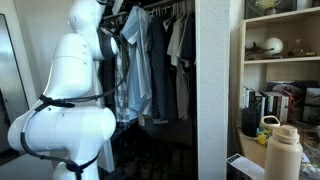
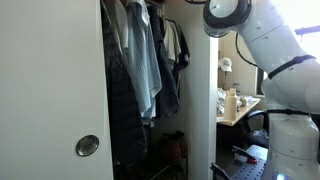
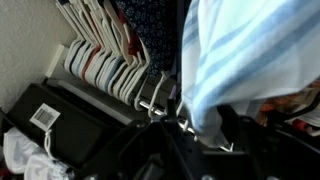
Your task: Remove the striped blue shirt from the rail then place it back on the rail
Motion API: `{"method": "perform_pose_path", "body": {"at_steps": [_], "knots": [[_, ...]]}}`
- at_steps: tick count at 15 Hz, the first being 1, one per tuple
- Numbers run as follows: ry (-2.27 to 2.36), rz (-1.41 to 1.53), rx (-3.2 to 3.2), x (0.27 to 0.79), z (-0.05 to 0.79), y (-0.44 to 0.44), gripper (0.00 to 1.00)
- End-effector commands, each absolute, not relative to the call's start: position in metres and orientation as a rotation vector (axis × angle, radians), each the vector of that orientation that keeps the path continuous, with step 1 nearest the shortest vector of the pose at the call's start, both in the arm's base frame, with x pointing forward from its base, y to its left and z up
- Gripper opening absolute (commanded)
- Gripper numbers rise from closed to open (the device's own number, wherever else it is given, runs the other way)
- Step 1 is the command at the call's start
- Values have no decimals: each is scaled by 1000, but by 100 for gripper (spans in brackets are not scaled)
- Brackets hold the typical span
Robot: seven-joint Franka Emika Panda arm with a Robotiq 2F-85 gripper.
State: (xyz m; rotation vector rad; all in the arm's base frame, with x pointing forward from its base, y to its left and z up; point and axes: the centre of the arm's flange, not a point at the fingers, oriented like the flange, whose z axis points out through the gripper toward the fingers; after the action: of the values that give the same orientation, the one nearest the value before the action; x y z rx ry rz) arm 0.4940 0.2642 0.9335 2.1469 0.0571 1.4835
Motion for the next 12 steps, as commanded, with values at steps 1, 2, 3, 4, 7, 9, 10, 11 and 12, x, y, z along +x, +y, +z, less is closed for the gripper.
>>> {"method": "perform_pose_path", "body": {"at_steps": [1, 2, 3, 4, 7, 9, 10, 11, 12], "knots": [[51, 1533, 2157, 446, 937, 276, 76], [63, 1545, 2167, 431, 941, 286, 84], [71, 1544, 2178, 416, 945, 296, 91], [82, 1534, 2202, 395, 949, 307, 99], [86, 1445, 2275, 332, 954, 336, 100], [77, 1388, 2314, 288, 954, 352, 100], [54, 1372, 2321, 267, 951, 359, 100], [27, 1359, 2315, 245, 952, 366, 100], [-3, 1348, 2310, 225, 953, 372, 100]]}}
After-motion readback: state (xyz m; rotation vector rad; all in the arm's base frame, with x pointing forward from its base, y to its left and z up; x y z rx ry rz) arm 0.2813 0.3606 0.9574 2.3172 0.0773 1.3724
